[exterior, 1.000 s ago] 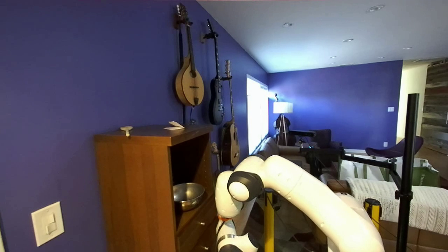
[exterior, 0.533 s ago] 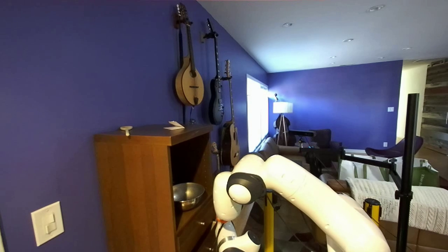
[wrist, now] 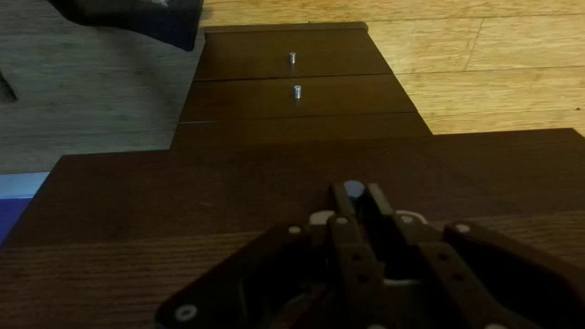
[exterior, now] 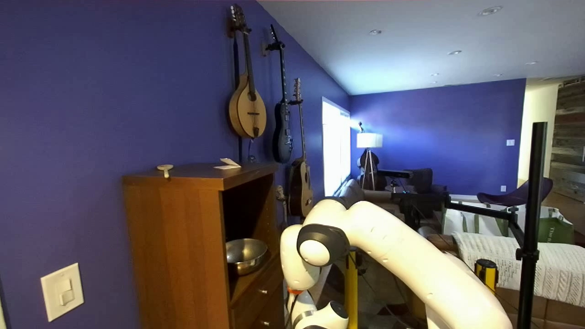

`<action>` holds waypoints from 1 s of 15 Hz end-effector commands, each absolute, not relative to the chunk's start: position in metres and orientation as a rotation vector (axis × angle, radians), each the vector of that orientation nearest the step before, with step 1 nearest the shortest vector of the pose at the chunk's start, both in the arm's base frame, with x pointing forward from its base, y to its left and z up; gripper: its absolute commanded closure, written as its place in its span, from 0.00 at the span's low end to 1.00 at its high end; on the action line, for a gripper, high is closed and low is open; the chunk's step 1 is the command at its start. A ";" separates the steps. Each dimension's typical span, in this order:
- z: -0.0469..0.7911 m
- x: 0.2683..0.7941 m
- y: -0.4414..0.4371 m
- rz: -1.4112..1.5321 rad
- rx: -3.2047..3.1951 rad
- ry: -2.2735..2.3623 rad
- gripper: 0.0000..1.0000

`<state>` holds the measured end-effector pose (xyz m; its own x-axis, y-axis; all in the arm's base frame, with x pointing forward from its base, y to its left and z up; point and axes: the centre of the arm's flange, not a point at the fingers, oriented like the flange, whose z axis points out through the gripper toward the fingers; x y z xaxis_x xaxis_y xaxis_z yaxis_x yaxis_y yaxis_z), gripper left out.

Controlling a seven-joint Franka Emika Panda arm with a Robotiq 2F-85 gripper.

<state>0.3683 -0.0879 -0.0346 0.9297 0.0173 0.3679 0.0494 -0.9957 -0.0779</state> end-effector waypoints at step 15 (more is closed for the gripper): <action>-0.035 0.304 -0.089 -0.281 -3.043 -0.007 0.56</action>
<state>0.3164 -0.0922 -0.0318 0.9706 -0.0087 0.2405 0.0133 -0.9959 -0.0897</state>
